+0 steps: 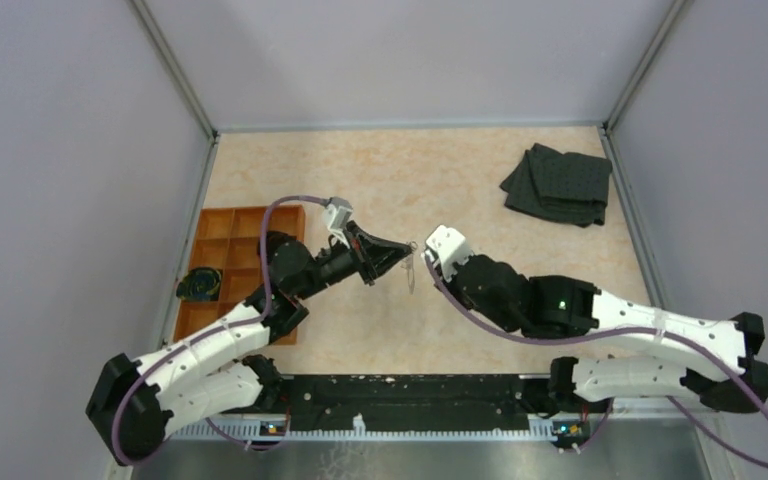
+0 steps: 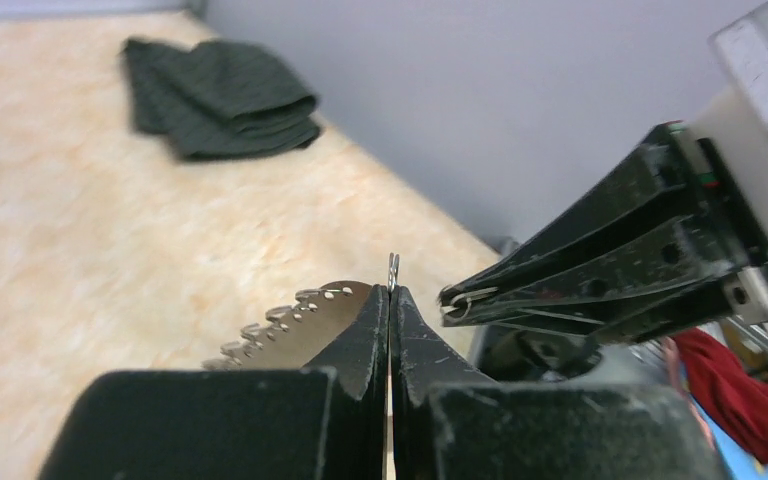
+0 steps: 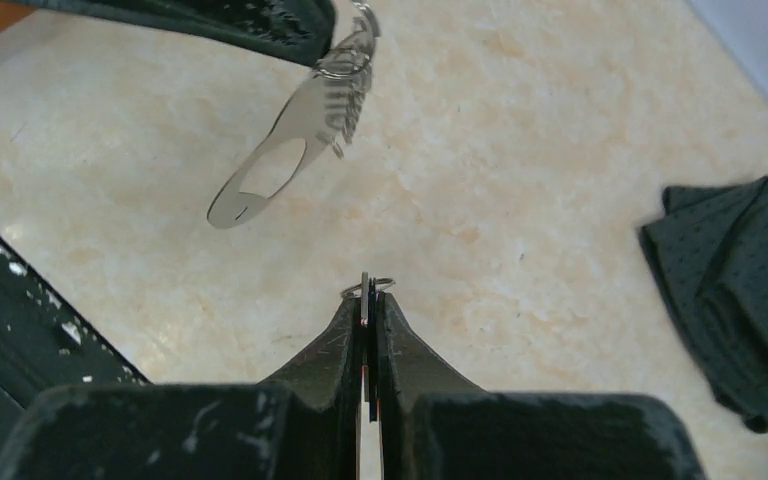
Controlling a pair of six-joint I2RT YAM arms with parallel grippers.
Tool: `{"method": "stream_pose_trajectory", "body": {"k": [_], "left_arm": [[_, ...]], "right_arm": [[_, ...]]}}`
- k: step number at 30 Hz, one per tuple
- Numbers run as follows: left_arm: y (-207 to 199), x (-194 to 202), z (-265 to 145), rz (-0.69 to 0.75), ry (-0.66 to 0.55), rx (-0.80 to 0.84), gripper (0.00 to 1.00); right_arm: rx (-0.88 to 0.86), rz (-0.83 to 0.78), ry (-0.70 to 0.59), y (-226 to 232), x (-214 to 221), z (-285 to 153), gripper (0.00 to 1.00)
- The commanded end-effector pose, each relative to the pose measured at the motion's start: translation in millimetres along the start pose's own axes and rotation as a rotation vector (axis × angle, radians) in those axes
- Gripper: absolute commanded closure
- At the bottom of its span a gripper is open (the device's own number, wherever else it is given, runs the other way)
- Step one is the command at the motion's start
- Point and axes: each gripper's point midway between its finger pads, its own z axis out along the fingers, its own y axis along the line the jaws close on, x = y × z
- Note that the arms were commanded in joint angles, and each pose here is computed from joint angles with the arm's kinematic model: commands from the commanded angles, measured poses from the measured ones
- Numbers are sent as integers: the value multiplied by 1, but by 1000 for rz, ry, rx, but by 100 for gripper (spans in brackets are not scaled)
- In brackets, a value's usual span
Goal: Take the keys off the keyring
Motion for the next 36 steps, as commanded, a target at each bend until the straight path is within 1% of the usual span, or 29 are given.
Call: {"method": "stream_pose_trajectory", "body": {"k": [1, 6, 8, 13, 16, 20, 22, 31, 36], "left_arm": [[52, 10, 8, -61, 26, -201, 100], [87, 16, 29, -86, 74, -300, 100], [102, 18, 40, -103, 89, -331, 100], [139, 39, 60, -157, 149, -398, 100], [157, 48, 63, -176, 168, -431, 100], [180, 65, 53, -205, 205, -489, 100], [187, 77, 43, -220, 236, -520, 100], [200, 131, -16, -272, 316, -652, 100], [209, 142, -37, -272, 321, -723, 100]], "right_arm": [[-69, 284, -86, -4, -13, 36, 100], [-41, 539, -36, -36, 28, 84, 100], [-32, 615, -15, -45, 44, 98, 100], [17, 720, 36, -65, 81, 124, 100], [57, 761, 36, -79, 94, 134, 100], [79, 785, 74, -81, 112, 144, 100], [84, 791, 67, -81, 115, 148, 100], [119, 828, 102, -77, 137, 154, 100], [128, 843, 123, -74, 146, 155, 100]]}}
